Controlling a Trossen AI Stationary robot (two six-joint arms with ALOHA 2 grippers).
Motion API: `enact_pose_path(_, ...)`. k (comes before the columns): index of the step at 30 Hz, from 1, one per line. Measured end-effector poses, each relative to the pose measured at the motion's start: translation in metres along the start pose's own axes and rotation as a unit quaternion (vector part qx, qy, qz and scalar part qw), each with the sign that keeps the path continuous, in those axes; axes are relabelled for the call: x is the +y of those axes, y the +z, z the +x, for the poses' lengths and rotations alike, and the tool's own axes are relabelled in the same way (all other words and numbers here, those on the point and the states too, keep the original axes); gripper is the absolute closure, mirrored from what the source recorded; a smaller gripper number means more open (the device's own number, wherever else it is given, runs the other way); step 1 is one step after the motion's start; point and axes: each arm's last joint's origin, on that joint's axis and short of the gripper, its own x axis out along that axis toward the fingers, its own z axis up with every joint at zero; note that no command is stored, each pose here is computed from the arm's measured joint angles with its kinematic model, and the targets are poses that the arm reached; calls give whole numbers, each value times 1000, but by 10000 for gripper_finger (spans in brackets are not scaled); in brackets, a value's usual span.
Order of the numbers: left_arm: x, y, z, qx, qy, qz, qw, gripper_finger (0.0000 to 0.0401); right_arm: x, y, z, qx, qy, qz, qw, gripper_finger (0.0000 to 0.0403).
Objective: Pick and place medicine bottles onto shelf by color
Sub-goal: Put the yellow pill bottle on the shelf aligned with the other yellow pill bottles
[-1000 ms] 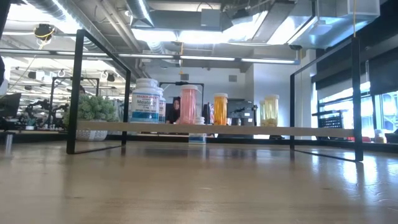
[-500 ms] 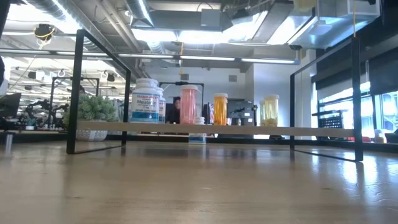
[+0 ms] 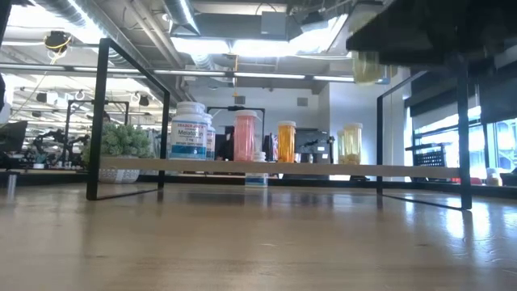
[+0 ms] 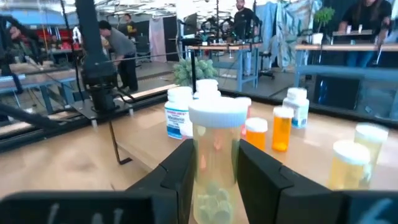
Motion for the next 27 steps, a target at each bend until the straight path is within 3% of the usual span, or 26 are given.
enact_pose_path(6,-4,-1,0,12,-74,0,997,238,-8,-8,4,13,-5,13,1000,295)
enact_pose_path(16,-4,-2,0,16,-81,0,997,238,-17,-11,18,46,-21,6,999,295)
enact_pose_path(21,-10,-8,9,25,-138,45,989,238,-16,-11,18,46,-21,7,999,295)
enact_pose_path(27,-11,-15,34,7,-169,88,982,238,-16,-11,18,46,-21,6,999,295)
